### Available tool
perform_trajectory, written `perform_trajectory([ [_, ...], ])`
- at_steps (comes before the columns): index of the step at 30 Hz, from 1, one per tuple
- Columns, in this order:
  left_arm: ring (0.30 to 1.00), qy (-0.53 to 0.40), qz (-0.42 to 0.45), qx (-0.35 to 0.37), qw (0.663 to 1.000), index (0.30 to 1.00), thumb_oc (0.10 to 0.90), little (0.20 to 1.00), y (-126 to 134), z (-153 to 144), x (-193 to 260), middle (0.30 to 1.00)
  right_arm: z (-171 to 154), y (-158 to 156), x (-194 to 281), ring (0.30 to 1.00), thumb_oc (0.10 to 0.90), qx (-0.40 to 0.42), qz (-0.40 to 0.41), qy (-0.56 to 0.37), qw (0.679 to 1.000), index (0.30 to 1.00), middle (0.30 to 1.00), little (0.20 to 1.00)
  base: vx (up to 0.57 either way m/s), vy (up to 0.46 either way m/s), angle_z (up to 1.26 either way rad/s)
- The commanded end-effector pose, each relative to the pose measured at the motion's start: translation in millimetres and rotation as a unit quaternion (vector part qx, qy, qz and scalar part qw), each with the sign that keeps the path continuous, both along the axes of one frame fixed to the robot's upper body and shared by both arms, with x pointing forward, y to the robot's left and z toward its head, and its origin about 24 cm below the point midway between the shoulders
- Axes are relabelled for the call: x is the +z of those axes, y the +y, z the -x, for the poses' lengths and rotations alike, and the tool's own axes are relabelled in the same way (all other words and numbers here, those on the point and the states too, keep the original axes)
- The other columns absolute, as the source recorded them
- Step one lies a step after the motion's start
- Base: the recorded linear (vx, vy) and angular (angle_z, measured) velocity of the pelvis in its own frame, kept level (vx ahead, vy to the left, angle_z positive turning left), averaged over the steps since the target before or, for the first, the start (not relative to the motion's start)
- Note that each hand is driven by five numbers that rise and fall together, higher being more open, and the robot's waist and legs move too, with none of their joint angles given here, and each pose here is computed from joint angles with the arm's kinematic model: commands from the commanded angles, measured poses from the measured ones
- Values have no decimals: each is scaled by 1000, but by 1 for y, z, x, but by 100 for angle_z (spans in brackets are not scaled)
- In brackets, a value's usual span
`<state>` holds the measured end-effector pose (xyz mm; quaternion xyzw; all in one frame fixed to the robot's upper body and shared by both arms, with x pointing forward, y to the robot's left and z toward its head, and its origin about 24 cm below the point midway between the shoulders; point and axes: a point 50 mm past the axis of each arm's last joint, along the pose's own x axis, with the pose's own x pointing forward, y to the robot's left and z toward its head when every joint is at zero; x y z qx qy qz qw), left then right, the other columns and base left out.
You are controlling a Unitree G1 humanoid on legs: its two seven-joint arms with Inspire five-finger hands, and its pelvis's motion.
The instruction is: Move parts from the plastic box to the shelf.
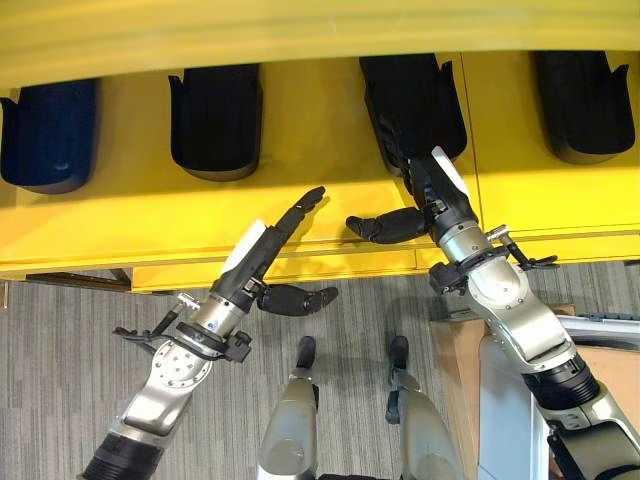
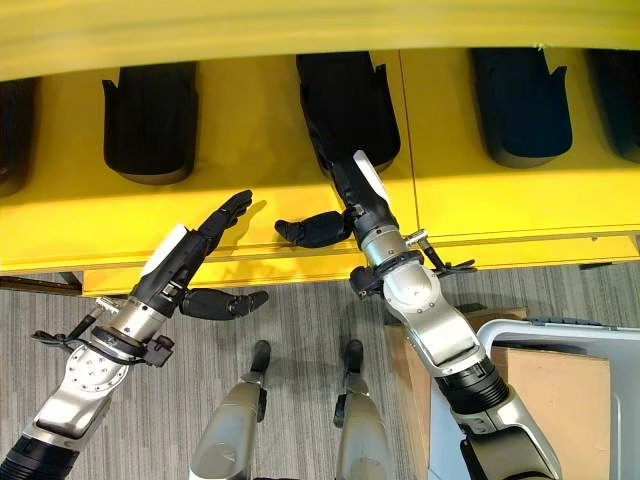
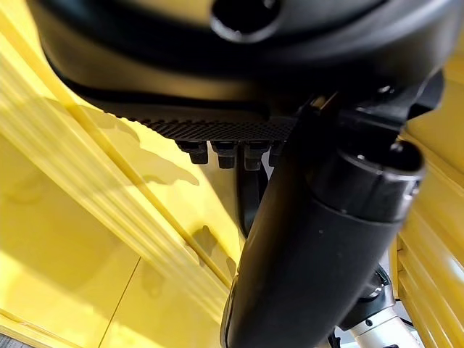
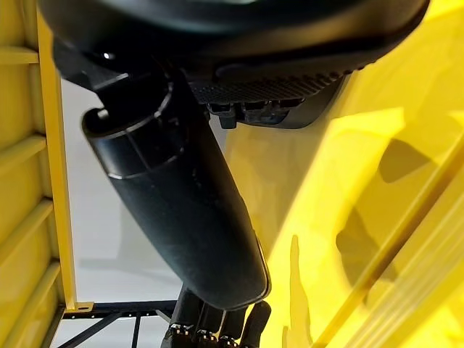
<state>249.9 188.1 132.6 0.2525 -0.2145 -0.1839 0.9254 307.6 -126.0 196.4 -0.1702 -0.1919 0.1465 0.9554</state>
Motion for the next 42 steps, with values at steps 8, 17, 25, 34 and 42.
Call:
perform_trajectory([
  [8,1000,-117,33,-67,990,1000,900,1000,-24,20,44,1000,22,22,69,1000,900,76,-52,-163,982,1000,1000,1000,0,0,0],
  [17,1000,-117,34,-64,991,1000,900,1000,-25,20,44,1000,21,24,69,1000,900,75,-66,-159,982,1000,1000,1000,0,0,0],
  [25,1000,-117,33,-68,990,1000,900,1000,-26,20,44,1000,19,25,69,1000,900,77,-89,-153,981,1000,1000,1000,0,0,0],
  [34,1000,-111,30,-71,991,1000,900,1000,-27,20,42,1000,15,23,67,1000,900,68,-102,-147,982,1000,1000,1000,0,0,0],
  [42,1000,-112,32,-69,991,1000,900,1000,-28,20,41,1000,17,27,66,1000,900,84,-109,-139,981,1000,1000,1000,0,0,0],
])
